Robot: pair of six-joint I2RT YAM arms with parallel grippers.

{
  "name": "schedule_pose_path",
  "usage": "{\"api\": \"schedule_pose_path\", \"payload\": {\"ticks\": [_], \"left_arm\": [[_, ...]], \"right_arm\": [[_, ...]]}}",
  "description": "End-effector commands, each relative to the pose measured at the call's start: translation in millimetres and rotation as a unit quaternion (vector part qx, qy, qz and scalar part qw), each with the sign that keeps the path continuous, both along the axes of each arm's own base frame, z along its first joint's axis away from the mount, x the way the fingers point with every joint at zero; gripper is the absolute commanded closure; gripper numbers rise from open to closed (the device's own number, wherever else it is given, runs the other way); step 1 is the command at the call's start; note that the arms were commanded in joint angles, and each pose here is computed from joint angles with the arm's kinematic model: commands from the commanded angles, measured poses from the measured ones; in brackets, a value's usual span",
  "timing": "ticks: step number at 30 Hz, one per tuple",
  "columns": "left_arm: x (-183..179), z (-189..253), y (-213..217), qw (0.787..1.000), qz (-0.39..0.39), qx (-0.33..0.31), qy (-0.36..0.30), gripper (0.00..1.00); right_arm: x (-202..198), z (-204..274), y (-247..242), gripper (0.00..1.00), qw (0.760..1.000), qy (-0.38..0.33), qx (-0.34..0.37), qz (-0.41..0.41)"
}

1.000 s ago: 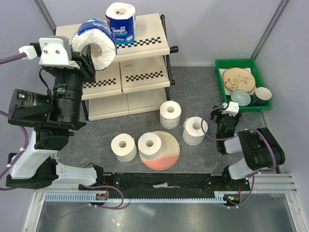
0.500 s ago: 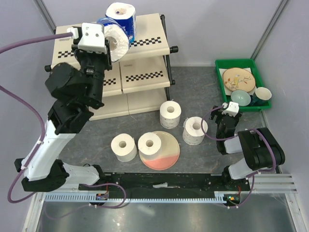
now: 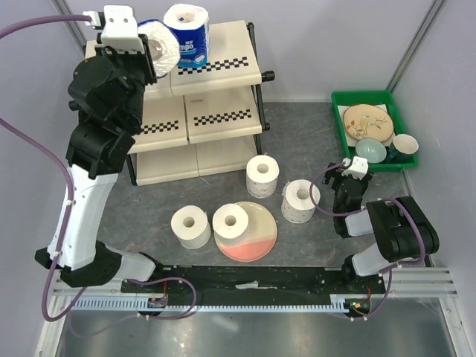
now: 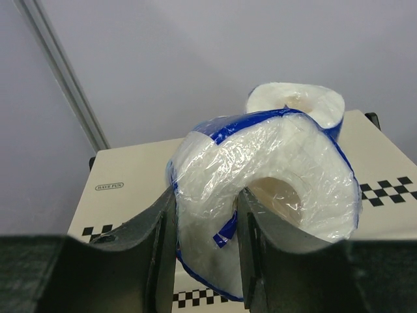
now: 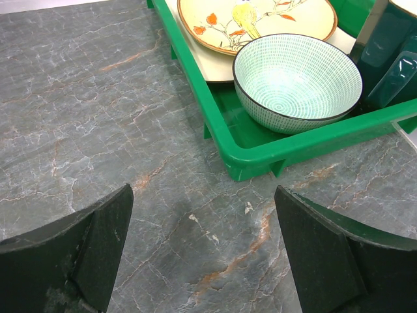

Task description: Place and organize the paper towels onto the shelf

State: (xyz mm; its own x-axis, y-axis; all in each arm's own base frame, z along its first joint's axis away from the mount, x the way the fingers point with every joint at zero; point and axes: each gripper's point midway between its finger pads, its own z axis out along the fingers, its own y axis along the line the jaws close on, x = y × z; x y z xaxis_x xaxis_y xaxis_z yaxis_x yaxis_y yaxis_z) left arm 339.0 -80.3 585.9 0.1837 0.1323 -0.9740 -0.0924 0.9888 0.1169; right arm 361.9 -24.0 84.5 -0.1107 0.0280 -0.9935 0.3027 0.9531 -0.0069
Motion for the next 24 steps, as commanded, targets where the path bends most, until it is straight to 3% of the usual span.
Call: {"api": "schedule_pose_path", "payload": {"ticks": [1,24], "left_arm": [[-2.2,33.9,7.0,0.997,-0.031,-0.062,-0.043,0.66],[38.7,10.6,42.0,0.994,-0.034,-0.106,-0.009,0.66]], "right_arm": [[5.8,12.0,0.7,0.02,1.0,-0.022,0.003,0.002],[5.8,12.9,0.5,0.02,1.0,-0.024,0.003,0.001]]}}
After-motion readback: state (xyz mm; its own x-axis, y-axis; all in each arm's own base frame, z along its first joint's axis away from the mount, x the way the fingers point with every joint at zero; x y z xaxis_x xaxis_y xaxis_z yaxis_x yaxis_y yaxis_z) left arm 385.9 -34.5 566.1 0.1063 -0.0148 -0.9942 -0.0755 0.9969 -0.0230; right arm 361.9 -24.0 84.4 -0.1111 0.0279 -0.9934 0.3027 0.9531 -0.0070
